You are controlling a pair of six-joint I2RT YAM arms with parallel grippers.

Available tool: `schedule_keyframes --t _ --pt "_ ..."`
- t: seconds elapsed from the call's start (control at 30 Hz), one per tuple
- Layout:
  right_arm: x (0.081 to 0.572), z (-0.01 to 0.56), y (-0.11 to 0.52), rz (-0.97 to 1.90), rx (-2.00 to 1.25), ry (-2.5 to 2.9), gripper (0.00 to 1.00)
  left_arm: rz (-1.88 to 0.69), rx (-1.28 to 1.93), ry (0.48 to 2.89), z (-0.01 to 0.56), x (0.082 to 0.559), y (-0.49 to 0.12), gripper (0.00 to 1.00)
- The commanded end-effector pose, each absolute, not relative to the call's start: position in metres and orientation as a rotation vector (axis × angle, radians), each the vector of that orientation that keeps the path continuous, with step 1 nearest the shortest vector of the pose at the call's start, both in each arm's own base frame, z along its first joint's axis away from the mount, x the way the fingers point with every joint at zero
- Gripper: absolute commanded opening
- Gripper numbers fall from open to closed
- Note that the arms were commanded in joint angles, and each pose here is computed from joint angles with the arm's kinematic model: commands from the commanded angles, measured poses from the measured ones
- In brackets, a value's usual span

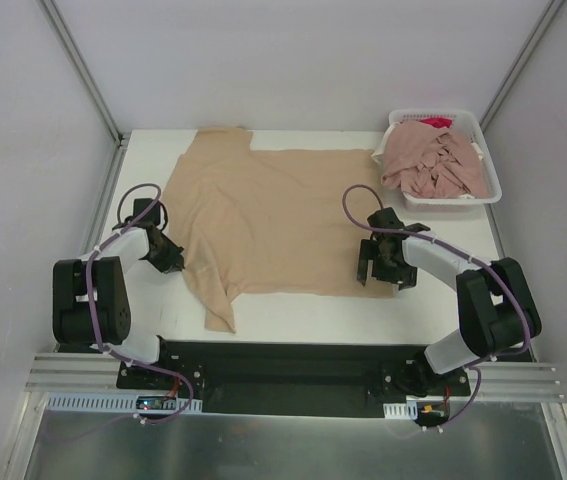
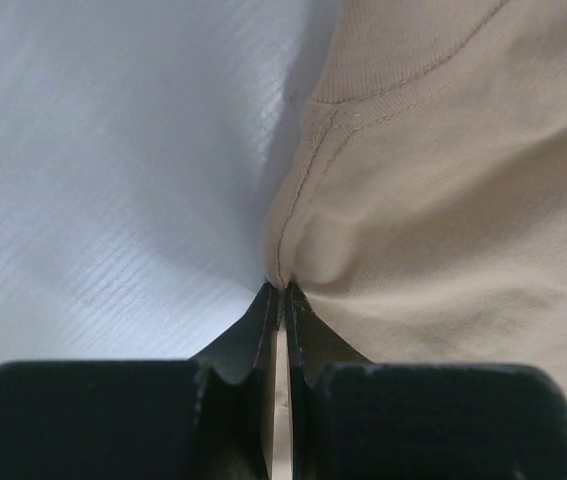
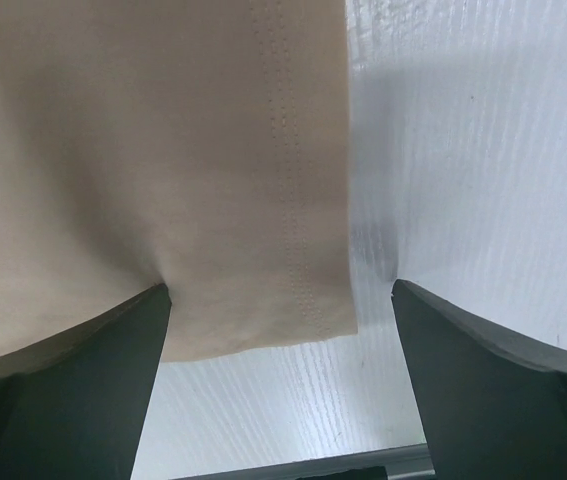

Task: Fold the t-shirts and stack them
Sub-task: Flatten out the tshirt

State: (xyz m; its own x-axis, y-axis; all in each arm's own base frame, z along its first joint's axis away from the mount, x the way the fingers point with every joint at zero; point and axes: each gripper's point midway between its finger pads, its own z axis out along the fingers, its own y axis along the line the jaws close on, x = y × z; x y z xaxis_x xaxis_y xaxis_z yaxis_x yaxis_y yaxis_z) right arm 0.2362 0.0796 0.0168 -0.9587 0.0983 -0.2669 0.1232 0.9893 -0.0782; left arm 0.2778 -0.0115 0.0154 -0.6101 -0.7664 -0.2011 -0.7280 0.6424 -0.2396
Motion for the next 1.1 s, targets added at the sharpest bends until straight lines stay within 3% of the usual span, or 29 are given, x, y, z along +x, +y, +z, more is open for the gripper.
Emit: schedule_keyframes --t 0.0,0.2,0.43,0.47,0.53,0.63,0.7,0.8,1.07 --pt "0.218 0.004 0.064 -0.18 0.235 2.937 0.97 -0.102 -1.244 2.52 0.022 0.272 0.02 0.0" --pt "0.219 0.005 0.063 -0.18 0.243 2.955 0.97 0.026 -1.325 2.478 0.035 0.264 0.061 0.0" --pt "0.22 0.004 0.064 -0.179 0.238 2.962 0.97 0.142 -1.288 2.471 0.047 0.283 0.096 0.14" --pt "0.221 0.005 0.064 -0.175 0.234 2.956 0.97 0.135 -1.267 2.499 0.044 0.286 0.096 0.24" --pt "0.224 0.008 0.064 -0.172 0.228 2.941 0.97 0.097 -1.24 2.492 0.051 0.3 0.097 0.29" --pt "0.229 0.018 0.065 -0.158 0.211 2.905 0.97 0.012 -1.22 2.481 0.062 0.315 0.091 0.67" --pt "0.233 0.029 0.066 -0.131 0.197 2.865 0.97 -0.054 -1.184 2.457 0.076 0.321 0.084 0.83" --pt "0.238 0.046 0.069 -0.078 0.195 2.801 0.97 -0.181 -1.175 2.416 0.093 0.313 0.06 0.99" --pt "0.247 0.078 0.136 0.312 0.045 2.674 0.97 -0.436 -0.838 2.501 0.106 0.272 -0.07 0.99"
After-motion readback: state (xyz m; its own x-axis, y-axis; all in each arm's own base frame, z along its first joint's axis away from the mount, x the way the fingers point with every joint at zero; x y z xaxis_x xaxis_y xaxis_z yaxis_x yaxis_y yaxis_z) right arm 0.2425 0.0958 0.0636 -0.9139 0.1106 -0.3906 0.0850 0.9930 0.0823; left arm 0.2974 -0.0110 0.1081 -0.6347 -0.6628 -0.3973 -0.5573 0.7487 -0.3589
